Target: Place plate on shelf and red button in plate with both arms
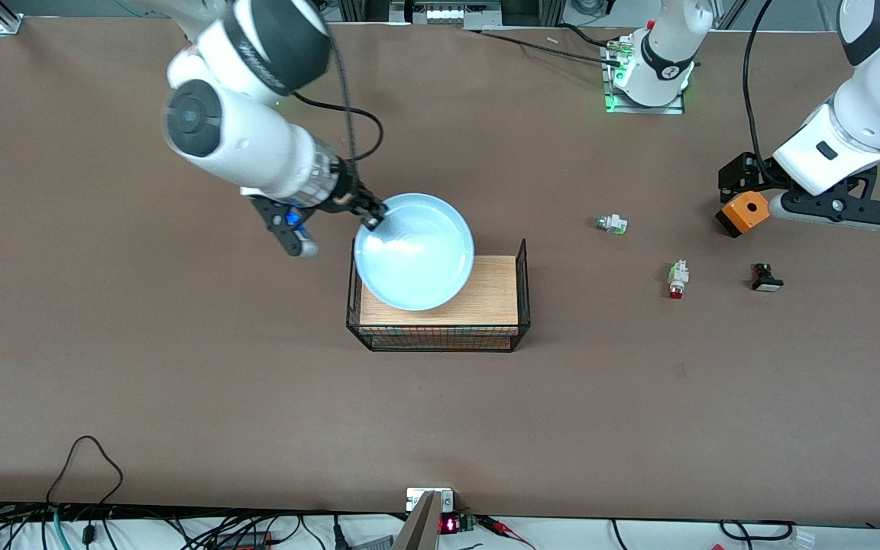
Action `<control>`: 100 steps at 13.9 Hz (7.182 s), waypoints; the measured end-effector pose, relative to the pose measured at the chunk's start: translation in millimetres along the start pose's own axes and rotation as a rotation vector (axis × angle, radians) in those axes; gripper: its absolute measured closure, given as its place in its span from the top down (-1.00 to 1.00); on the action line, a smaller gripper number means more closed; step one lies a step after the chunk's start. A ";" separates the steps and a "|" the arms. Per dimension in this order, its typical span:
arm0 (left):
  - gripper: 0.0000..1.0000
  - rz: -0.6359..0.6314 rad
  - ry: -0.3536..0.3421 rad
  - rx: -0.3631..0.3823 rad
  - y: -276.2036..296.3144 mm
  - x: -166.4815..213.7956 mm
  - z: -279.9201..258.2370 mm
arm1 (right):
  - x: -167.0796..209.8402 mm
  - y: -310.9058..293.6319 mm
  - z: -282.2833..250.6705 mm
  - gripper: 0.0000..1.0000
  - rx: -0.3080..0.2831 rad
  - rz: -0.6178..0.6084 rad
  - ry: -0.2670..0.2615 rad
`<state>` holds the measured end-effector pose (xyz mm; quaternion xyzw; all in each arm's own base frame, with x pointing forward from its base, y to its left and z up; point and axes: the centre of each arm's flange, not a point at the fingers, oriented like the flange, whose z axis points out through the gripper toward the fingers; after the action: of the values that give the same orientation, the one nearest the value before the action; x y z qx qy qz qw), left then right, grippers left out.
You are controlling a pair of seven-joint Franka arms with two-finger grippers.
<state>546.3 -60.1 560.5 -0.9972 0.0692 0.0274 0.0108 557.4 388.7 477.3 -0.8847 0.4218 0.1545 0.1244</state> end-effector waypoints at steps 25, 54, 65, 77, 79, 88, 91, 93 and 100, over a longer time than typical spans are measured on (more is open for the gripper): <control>1.00 0.000 -0.001 0.000 -0.1 -0.1 0.1 | 43.6 -8.5 99.3 -0.35 0.004 -0.082 0.066; 0.17 0.171 -0.200 0.066 -23.4 26.7 383.3 | 284.0 226.7 -224.8 1.00 -0.286 -0.821 0.242; -0.33 0.189 -0.347 -0.010 36.6 70.1 233.4 | 238.6 246.5 -253.2 1.00 -0.259 -0.854 0.294; -0.33 0.175 0.012 -0.381 384.2 85.8 108.6 | 234.8 242.5 -251.0 1.00 -0.262 -0.865 0.293; -0.33 0.138 0.043 -0.407 396.0 100.9 143.1 | 235.0 242.4 -250.7 1.00 -0.262 -0.864 0.293; 0.55 0.090 0.092 -0.400 380.5 128.8 158.2 | 234.8 242.0 -250.4 1.00 -0.262 -0.865 0.292; 1.00 0.103 -0.030 -0.316 361.4 111.3 128.4 | 234.8 242.0 -250.4 1.00 -0.262 -0.865 0.292; 1.00 0.090 -0.097 -0.208 321.0 97.7 89.0 | 234.8 242.0 -250.4 1.00 -0.262 -0.865 0.292; 1.00 -0.053 -0.066 0.050 170.0 63.3 -27.3 | 234.7 242.0 -250.5 1.00 -0.262 -0.865 0.293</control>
<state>586.9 -237.8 581.2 -0.9966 0.0430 0.0582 0.0389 549.7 -13.6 597.5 -0.9999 0.0045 0.0142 0.0039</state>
